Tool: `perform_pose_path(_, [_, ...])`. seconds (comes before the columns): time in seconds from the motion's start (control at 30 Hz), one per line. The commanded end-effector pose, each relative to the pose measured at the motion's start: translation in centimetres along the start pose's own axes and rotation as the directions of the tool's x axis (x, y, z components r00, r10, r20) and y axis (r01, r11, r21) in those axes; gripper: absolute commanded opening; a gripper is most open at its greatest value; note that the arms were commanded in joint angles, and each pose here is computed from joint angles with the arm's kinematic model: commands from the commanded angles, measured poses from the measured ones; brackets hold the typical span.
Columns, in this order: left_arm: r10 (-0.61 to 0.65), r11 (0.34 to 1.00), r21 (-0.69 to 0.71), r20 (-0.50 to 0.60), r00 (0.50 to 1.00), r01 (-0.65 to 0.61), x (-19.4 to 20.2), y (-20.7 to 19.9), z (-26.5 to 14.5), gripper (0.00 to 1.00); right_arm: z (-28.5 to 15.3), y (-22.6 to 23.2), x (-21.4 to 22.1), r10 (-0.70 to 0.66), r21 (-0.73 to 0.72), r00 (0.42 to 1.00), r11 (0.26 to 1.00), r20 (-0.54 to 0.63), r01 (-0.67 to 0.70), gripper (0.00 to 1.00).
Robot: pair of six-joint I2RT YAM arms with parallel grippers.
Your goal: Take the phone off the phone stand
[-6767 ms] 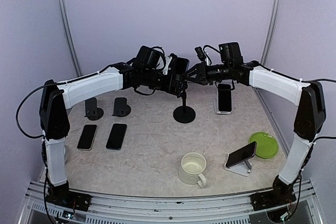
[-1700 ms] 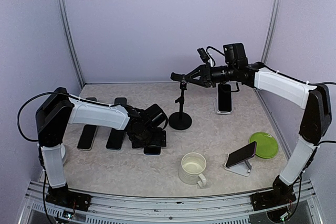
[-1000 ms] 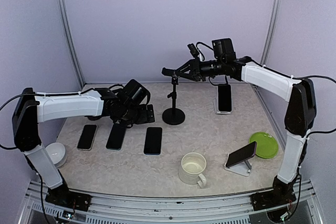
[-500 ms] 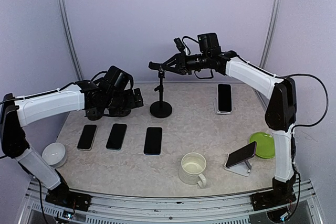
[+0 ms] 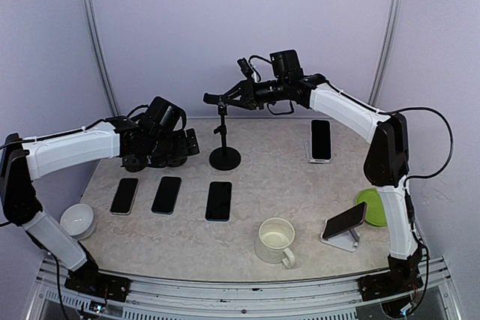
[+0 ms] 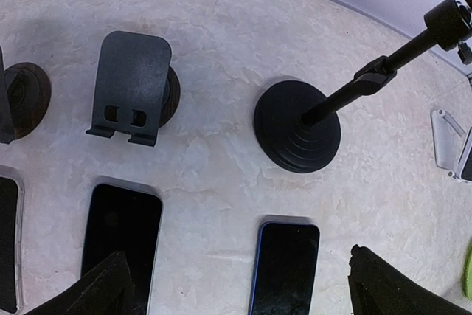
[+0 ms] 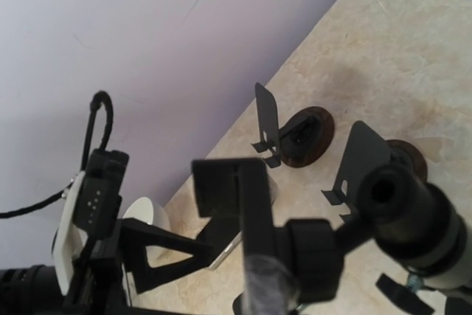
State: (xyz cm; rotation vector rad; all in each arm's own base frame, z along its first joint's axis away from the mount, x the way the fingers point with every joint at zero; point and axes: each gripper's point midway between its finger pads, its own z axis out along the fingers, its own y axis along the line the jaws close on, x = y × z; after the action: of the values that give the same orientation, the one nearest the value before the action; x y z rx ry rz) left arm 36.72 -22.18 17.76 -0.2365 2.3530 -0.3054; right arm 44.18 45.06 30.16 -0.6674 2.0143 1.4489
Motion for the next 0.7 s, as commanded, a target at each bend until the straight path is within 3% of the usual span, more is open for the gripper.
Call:
perform_pose_path(0.0, [0.004, 1.000, 0.003, 0.016, 1.000, -0.004, -0.6, 0.6, -0.7, 0.99, 0.3, 2.3, -1.4, -0.101, -0.046, 0.994, 0.994, 0.042, 0.102, 0.05])
perform_pose_path(0.13, [0.005, 1.000, 0.012, 0.019, 1.000, -0.005, -0.7, 0.5, -0.7, 0.99, 0.1, 2.3, -1.3, -0.106, -0.032, 0.994, 0.994, 0.038, 0.107, 0.19])
perform_pose_path(0.4, [0.015, 0.999, 0.039, 0.036, 0.999, -0.016, -1.5, -0.2, -0.7, 0.99, -1.4, 3.8, -1.8, -0.136, -0.016, 0.990, 0.990, 0.049, 0.137, 0.60])
perform_pose_path(0.57, [0.017, 0.999, 0.047, 0.052, 0.998, -0.020, -2.2, -0.4, -0.9, 0.99, -3.8, 4.1, -2.1, -0.124, -0.033, 0.988, 0.991, 0.091, 0.128, 0.97])
perform_pose_path(0.67, [0.022, 0.999, 0.048, 0.063, 0.998, -0.025, -2.6, -0.4, -1.2, 0.99, -5.7, 3.6, -2.4, -0.124, -0.005, 0.987, 0.992, 0.107, 0.125, 1.00])
